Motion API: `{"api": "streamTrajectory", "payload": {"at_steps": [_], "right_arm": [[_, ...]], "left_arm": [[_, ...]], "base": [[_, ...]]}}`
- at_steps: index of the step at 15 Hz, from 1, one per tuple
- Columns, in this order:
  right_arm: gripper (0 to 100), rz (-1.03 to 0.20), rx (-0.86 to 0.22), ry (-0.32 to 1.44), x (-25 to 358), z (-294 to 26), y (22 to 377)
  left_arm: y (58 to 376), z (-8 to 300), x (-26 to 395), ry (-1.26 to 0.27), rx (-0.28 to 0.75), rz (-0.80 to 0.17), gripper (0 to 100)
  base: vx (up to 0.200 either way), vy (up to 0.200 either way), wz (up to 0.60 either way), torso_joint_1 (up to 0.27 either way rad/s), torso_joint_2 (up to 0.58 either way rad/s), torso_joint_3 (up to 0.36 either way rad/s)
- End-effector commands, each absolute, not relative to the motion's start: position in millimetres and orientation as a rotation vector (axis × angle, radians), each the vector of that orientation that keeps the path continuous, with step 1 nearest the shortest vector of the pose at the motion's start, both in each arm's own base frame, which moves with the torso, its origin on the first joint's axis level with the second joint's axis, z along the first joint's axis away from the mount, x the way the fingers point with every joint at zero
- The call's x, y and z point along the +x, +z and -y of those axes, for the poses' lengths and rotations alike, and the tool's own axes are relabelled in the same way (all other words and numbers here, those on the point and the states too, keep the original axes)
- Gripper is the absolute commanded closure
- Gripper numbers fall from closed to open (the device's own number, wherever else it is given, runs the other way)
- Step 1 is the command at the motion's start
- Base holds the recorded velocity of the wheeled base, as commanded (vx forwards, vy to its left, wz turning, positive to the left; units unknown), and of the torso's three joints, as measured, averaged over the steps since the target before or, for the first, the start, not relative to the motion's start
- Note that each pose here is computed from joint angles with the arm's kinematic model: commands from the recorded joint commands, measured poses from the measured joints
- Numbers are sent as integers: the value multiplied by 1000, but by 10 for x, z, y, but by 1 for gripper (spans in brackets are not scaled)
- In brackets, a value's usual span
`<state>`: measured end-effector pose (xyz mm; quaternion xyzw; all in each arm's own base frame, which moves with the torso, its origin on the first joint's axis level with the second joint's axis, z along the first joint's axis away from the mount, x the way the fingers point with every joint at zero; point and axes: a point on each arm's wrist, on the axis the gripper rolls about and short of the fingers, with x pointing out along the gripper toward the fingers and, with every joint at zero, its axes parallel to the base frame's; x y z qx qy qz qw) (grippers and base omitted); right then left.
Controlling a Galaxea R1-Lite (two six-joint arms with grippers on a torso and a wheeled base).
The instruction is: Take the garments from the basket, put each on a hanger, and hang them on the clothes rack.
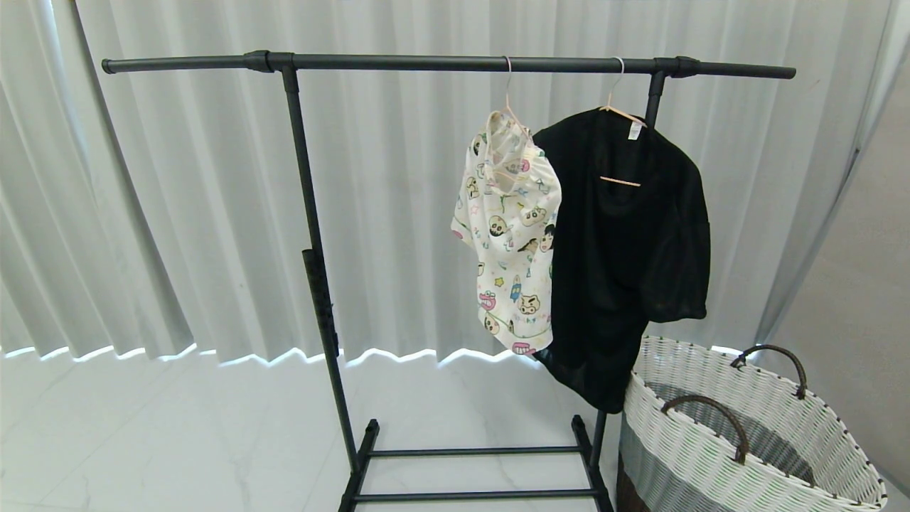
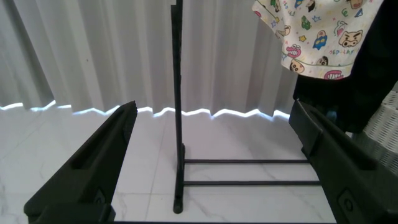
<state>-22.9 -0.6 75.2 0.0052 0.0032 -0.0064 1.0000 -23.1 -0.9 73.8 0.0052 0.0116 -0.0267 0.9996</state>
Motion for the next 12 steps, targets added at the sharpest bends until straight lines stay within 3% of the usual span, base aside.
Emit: {"api": "streamTrajectory", "payload": {"at_steps": [1,12], "right_arm": [[0,-6,8,-12,-229,6,751],[0,-6,-5,-14,-229,7,751]], "left_arm": [[741,9,-232,-52,10,-21,0],[741,9,-232,-52,10,-21,0]], "base": [[0,0,0,0,0,0],[0,0,0,0,0,0]]}}
